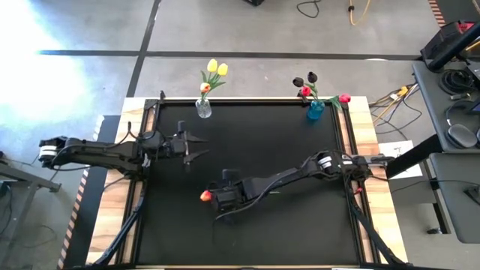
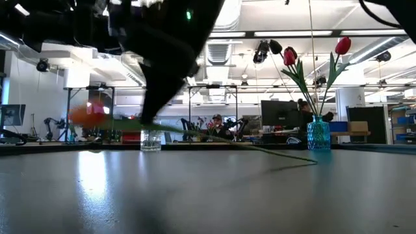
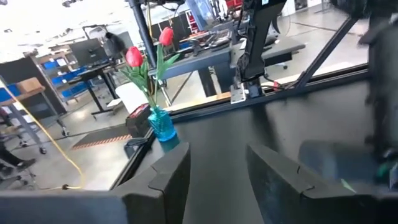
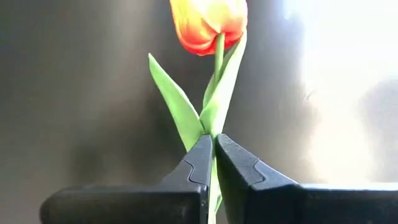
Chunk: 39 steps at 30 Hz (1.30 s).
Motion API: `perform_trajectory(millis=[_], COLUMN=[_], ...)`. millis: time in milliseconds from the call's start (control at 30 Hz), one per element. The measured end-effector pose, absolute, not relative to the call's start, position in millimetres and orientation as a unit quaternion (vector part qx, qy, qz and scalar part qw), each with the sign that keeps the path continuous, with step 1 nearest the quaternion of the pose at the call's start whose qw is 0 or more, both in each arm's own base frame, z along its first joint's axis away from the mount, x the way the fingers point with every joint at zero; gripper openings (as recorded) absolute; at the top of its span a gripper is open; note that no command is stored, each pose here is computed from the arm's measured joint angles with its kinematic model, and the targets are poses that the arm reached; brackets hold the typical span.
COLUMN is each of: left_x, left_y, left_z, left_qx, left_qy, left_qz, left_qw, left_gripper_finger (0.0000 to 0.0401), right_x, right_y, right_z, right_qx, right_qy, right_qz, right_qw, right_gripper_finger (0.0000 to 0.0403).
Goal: Sort flowers into vase by color
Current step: Put the orange flower into the transparent vase
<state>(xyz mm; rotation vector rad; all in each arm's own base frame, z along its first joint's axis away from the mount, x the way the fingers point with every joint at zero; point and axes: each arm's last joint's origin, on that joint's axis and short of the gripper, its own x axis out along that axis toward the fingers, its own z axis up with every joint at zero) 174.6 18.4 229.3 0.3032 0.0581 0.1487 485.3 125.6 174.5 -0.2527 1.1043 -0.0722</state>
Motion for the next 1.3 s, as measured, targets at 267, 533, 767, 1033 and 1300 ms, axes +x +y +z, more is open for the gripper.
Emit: perform_trajectory(millis=[267, 533, 767, 1033, 1300], left_x=[165.4, 148.8, 145.8, 152.7, 169.0], left_y=[29.2, 45.6, 52.9, 52.3, 55.9], left_z=[225.2, 226.5, 226.4, 225.1, 234.2], left_qx=[0.166, 0.164, 0.165, 0.156, 0.102], left_qy=[0.029, -0.006, -0.011, -0.010, -0.033], left_qz=[0.109, 0.099, 0.077, 0.019, -0.030], left_qw=[0.980, 0.981, 0.983, 0.988, 0.994], left_gripper_finger=[0.0104, 0.0078, 0.0076, 0.0079, 0.0130], right_x=[496.7, 489.7, 458.3, 420.7, 420.3], right_y=[116.0, 90.6, 68.1, 30.0, 11.9], right_z=[177.2, 201.2, 250.1, 262.6, 257.8], right_qx=[-0.141, -0.160, -0.183, -0.185, -0.168], right_qy=[0.415, 0.306, 0.113, -0.070, -0.102], right_qz=[-0.017, -0.029, -0.057, -0.107, -0.088], right_qw=[0.899, 0.938, 0.975, 0.974, 0.977], right_gripper_finger=[0.0012, 0.0012, 0.0012, 0.0012, 0.0012])
